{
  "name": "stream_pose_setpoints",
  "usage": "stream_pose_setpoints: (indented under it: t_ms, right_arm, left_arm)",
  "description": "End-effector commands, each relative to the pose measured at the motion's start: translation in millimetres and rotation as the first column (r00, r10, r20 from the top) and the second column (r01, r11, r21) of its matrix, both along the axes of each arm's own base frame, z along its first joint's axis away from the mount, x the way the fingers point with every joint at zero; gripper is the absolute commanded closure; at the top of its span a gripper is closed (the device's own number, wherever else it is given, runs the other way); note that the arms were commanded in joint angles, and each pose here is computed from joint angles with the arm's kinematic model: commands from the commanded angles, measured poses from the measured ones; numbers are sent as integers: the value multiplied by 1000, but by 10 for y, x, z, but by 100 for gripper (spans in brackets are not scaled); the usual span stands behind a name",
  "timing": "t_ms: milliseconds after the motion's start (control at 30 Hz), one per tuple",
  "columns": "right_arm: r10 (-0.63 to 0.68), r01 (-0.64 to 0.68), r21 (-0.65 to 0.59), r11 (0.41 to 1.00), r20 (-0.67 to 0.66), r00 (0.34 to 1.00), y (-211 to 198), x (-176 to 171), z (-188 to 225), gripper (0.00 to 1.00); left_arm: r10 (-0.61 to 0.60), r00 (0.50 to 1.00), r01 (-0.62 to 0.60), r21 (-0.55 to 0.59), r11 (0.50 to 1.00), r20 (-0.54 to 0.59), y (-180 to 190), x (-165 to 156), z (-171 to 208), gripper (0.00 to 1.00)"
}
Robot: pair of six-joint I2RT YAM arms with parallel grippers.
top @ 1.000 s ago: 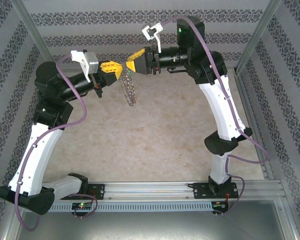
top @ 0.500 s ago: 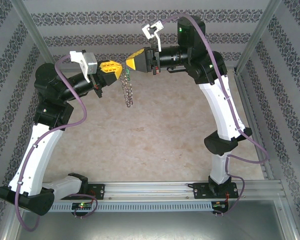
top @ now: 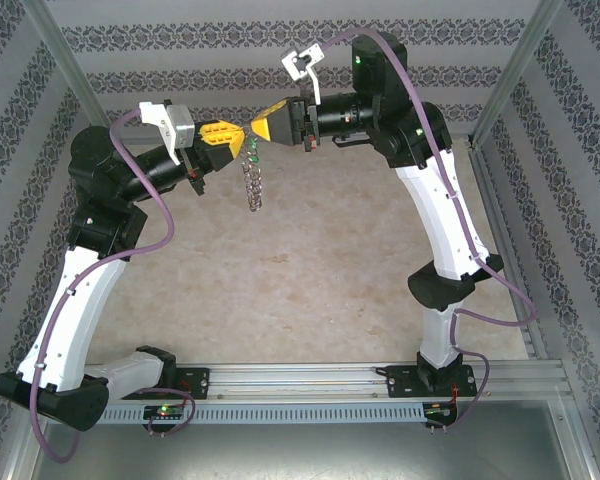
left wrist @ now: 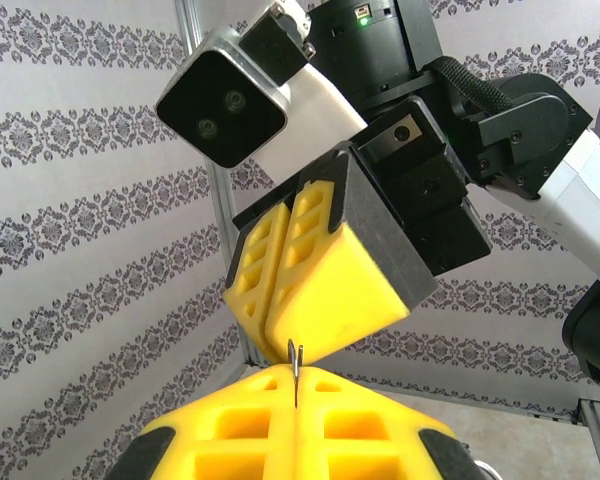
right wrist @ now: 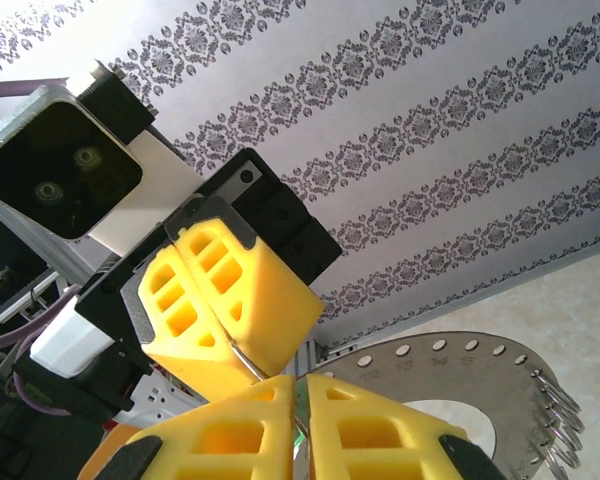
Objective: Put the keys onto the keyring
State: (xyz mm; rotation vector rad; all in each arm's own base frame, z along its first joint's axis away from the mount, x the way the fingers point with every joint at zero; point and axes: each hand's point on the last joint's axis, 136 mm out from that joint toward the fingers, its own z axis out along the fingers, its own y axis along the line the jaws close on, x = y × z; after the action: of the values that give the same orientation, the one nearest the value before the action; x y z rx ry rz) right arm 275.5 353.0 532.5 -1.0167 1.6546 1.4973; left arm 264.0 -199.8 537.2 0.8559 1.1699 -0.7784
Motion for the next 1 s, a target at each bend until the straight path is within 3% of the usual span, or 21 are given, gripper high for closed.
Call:
stream_pose_setpoints:
  t_ms: [0, 400, 567, 833, 967]
  right_arm:
    - [19, -19, -12, 1000, -22, 1000, 63, -14, -77, 87]
    - [36, -36, -17, 999, -15, 999, 118, -87, -91, 88]
    - [-27, 28, -30, 999, 4, 1000, 49, -35, -78, 69]
    - [-199, 206, -48, 977, 115, 973, -296, 130, -5, 56]
    - [-187, 188, 12, 982, 201, 962, -366, 3, 200, 53]
  left_arm:
    - [2, 992, 0, -14, 1000, 122, 43, -127, 245, 100]
    - [11, 993, -6, -43, 999, 118, 56, -97, 266, 100]
    - [2, 993, 3, -44, 999, 118, 50, -109, 270, 100]
    - [-37, 997, 43, -96, 994, 71, 55, -152, 278, 100]
    - [-55, 997, 61, -135, 989, 45, 63, -163, 316, 100]
